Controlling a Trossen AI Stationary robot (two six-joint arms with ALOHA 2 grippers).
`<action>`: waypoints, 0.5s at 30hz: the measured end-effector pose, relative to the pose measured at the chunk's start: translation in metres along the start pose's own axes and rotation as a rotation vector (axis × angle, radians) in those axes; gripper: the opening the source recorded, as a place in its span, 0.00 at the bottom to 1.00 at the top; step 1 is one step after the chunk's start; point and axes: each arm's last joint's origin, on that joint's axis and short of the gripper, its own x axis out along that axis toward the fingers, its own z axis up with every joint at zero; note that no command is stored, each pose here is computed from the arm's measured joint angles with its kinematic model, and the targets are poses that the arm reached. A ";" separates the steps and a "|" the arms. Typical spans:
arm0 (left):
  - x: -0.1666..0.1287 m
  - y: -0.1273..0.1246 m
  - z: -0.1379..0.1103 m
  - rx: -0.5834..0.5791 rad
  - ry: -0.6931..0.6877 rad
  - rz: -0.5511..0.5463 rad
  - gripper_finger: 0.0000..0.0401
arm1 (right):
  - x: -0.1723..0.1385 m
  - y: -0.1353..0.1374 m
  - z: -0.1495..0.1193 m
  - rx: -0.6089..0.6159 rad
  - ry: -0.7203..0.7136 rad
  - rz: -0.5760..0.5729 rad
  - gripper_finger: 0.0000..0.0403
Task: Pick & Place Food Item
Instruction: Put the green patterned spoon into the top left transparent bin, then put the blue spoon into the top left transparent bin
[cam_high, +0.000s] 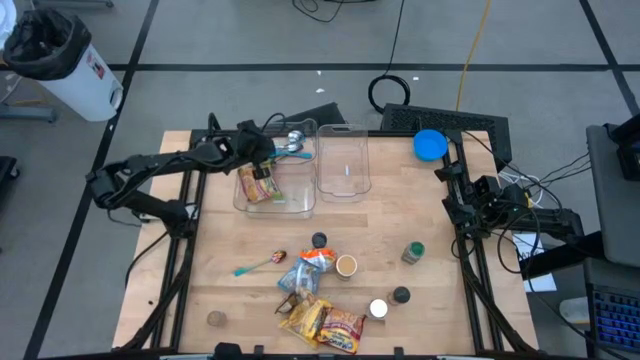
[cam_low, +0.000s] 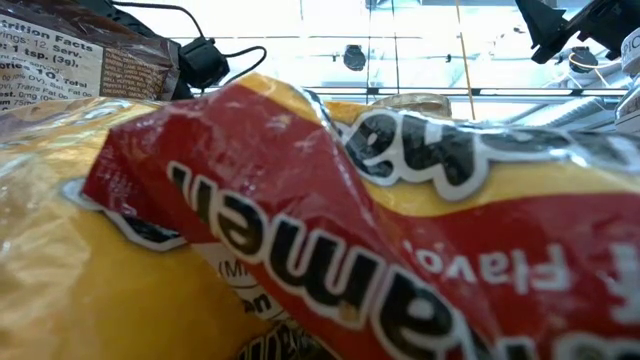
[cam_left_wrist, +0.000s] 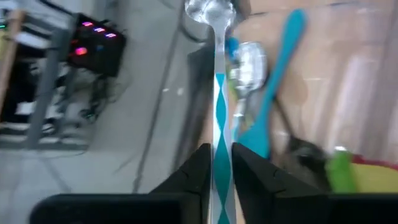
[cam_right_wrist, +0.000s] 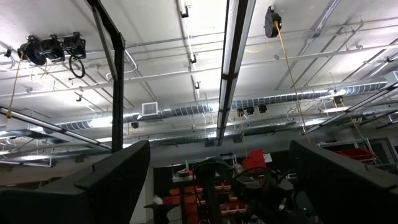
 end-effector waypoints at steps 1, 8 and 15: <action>0.000 0.000 0.001 0.002 0.006 0.025 0.22 | 0.000 0.000 0.000 0.000 0.000 0.000 0.94; -0.003 0.002 0.008 -0.020 0.000 0.141 0.47 | 0.000 0.000 0.000 0.000 0.000 0.000 0.94; -0.024 -0.008 0.025 -0.109 -0.055 0.245 0.64 | 0.000 0.000 0.000 0.000 0.000 0.000 0.94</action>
